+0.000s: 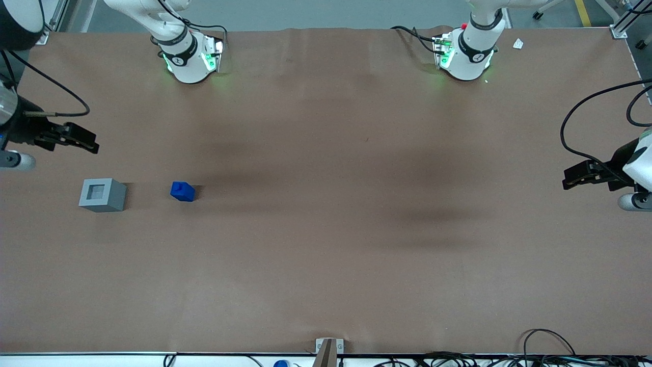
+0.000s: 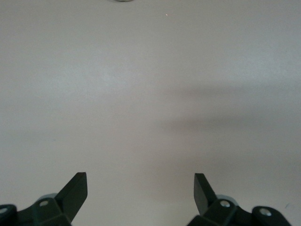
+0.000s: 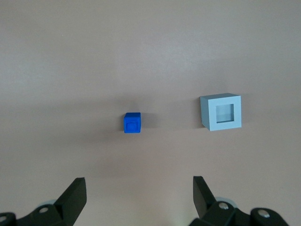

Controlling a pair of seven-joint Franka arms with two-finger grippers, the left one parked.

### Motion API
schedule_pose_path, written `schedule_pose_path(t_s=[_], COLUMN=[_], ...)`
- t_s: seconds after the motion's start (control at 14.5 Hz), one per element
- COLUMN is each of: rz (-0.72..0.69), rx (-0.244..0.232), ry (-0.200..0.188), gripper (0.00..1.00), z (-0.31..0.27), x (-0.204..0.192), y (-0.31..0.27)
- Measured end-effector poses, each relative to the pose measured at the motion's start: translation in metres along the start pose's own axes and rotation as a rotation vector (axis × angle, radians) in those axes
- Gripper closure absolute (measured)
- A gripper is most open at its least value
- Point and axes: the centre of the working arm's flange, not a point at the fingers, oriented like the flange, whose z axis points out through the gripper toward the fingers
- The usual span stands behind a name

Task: Insert blue part into gray base with right arm
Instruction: 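Move the open right gripper toward the small blue block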

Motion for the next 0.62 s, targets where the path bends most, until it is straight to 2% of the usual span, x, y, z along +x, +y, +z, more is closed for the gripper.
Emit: schedule_pose_path(t_s=[0.28, 0.62], rz=[-0.003, 0.0], rx=[0.005, 0.025], ry=[0.0, -0.032], gripper=[0.0, 0.0], z=[0.031, 0.081], x=[0.019, 0.032], y=[-0.004, -0.013])
